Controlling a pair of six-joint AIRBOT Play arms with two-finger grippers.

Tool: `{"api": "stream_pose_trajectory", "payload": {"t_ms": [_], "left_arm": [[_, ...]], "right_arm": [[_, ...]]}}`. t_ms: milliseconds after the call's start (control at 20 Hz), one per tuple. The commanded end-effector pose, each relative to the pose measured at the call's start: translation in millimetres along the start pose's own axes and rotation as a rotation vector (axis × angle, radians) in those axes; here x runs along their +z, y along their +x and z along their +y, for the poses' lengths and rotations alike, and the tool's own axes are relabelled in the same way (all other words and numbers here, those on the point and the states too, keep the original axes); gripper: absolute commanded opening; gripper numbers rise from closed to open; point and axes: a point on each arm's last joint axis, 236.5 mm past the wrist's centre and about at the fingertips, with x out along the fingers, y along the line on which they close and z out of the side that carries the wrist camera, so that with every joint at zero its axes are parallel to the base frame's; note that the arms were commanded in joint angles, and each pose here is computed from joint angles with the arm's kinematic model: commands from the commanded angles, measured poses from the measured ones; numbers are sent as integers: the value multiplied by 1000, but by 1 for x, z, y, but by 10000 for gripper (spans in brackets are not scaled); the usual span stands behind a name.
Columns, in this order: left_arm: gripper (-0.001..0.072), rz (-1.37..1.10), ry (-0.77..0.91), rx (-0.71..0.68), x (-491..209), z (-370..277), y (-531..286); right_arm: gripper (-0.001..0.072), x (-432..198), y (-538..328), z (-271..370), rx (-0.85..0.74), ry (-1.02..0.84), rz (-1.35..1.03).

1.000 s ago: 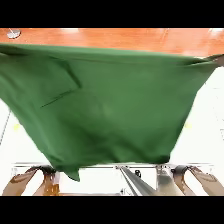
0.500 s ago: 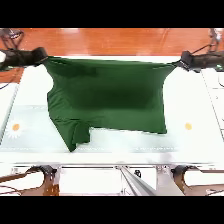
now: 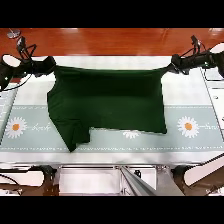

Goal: Fold the shirts.

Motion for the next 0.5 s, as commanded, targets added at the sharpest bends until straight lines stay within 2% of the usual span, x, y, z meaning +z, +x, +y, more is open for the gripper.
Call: {"api": "stream_pose_trajectory", "payload": {"t_ms": [0,100,150,200,250,400,450], "left_arm": [[21,256,50,15,-59,28,-5],[23,329,37,44,-81,45,3],[100,374,5,43,-94,49,9],[369,433,-20,36,-109,48,12],[712,494,-21,30,-121,49,10],[704,578,-47,54,-127,64,-23],[704,577,-64,59,-125,69,-39]], "right_arm": [[34,-59,0,-33,-96,-6,244],[34,-69,19,-43,-112,16,249],[53,-72,29,-47,-122,30,237],[248,-73,34,-48,-126,47,233],[616,-74,33,-47,-127,69,235],[621,-70,-10,-47,-135,62,232],[621,-73,-33,-57,-184,56,225]]}}
